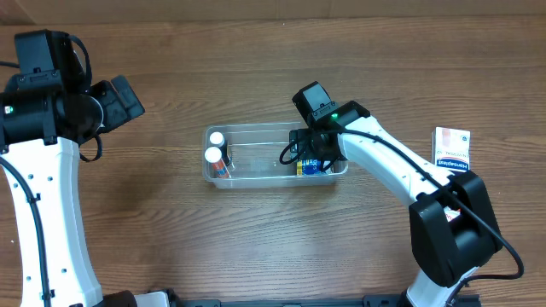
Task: Pack container
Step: 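Move right gripper to the white Hansaplast box and grasp it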
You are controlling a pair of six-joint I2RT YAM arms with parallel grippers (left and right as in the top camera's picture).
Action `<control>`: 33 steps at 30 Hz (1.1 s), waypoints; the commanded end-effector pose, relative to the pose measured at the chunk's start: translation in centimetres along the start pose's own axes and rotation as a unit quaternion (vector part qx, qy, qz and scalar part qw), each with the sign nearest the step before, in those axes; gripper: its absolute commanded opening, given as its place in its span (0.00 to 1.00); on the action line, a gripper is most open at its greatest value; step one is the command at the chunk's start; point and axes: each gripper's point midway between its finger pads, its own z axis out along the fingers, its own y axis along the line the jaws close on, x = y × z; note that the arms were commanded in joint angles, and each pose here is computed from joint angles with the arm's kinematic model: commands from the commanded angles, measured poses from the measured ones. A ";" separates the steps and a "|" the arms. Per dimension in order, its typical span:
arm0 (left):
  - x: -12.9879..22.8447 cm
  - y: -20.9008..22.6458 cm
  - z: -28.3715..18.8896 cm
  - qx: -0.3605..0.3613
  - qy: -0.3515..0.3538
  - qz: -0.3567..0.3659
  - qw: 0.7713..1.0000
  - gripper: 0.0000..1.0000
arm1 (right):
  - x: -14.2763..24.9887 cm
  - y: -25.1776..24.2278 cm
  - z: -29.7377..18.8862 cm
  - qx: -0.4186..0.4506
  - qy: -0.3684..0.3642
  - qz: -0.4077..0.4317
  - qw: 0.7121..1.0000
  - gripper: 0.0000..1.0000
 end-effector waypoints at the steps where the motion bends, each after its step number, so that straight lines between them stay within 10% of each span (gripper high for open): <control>1: 0.4 0.3 0.5 -0.004 0.010 0.013 1.000 1.00 | -0.4 -0.3 -0.4 0.008 -0.008 -0.006 1.000 0.86; 13: 0.3 0.6 0.5 -0.012 0.009 0.018 1.000 1.00 | -3.8 -0.8 -11.0 0.008 -0.107 0.002 0.994 0.94; 22: 0.3 0.5 0.5 -0.012 0.009 0.019 1.000 1.00 | -6.0 -13.4 -22.4 0.082 -0.249 0.122 0.957 1.00; 33: 0.3 0.5 0.5 -0.012 0.009 0.019 1.000 1.00 | -4.0 -27.3 -15.1 0.091 -0.091 0.095 0.987 1.00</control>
